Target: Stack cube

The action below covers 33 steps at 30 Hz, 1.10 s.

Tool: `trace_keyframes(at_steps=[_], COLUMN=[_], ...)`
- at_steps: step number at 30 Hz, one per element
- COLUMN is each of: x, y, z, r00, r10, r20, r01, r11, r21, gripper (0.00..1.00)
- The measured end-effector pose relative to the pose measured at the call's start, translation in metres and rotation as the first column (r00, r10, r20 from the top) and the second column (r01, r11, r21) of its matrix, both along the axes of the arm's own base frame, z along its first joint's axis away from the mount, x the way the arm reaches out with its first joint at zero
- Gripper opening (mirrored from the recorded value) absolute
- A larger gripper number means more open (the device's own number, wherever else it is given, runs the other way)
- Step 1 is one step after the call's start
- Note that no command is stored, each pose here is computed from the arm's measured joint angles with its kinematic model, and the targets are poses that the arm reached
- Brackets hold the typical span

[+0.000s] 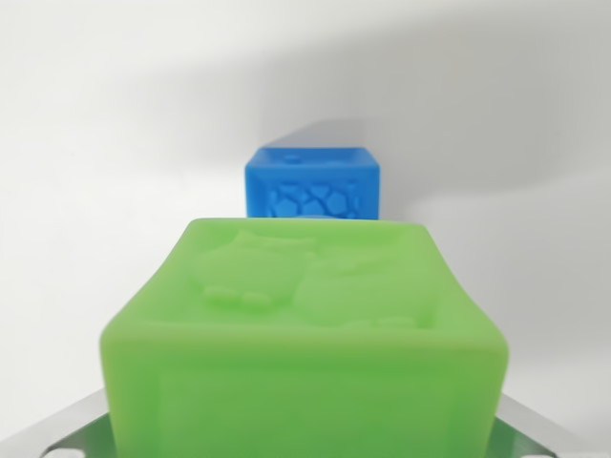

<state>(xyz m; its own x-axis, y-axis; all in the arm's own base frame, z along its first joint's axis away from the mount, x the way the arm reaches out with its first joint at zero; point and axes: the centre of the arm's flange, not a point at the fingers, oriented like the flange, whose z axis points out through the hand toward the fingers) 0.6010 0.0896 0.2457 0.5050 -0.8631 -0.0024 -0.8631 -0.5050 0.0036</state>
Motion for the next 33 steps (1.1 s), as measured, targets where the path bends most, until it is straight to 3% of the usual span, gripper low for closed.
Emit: trace_keyframes(at_steps=[33], x=[-0.001], y=[-0.001], z=[-0.065], r00=[1.0000], r10=[0.000], r20=[-0.0016], r01=[0.000], r11=[1.0000], r21=[0.0025], gripper=[0.00])
